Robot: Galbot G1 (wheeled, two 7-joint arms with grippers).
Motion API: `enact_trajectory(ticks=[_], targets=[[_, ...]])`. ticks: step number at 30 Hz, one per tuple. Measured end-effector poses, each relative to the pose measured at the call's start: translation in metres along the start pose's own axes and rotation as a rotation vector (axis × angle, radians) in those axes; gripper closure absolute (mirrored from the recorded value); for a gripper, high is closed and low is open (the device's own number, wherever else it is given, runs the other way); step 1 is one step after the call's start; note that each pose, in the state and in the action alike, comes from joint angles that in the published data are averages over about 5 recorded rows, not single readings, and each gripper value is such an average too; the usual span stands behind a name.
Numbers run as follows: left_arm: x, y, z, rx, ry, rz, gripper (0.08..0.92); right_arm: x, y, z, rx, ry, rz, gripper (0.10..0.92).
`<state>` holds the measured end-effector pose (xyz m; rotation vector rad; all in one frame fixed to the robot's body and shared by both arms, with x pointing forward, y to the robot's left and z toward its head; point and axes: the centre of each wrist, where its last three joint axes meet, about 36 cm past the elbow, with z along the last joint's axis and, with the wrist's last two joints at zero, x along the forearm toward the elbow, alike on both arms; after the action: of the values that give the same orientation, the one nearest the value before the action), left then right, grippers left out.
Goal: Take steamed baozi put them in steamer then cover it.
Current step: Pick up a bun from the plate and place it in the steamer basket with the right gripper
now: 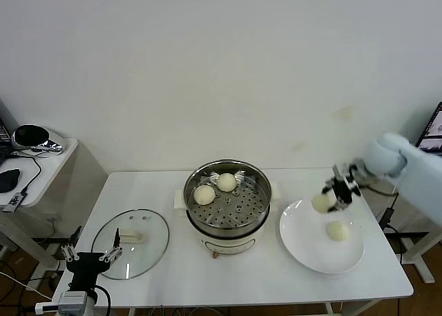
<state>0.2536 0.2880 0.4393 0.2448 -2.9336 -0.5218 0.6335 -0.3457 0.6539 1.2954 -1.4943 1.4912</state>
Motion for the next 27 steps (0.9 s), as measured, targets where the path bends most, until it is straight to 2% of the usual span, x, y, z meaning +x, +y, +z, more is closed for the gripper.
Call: enact_trajectory(ticks=[4, 9, 17, 27], targets=[[-0.001, 0.000, 0.002, 0.002, 0.003, -0.002, 0.177, 0.020, -0.029, -0.041, 0.079, -0.040, 0.043, 0.445], [-0.002, 0.000, 0.003, 0.008, 0.005, -0.007, 0.177, 0.023, -0.051, -0.096, 0.202, -0.087, 0.047, 0.445], [-0.003, 0.003, 0.003, 0.012, 0.005, -0.018, 0.177, -0.010, -0.060, -0.170, 0.439, -0.149, -0.026, 0.444], [-0.004, 0.005, 0.002, 0.018, 0.002, -0.030, 0.177, -0.058, -0.050, -0.232, 0.746, -0.196, -0.126, 0.430]])
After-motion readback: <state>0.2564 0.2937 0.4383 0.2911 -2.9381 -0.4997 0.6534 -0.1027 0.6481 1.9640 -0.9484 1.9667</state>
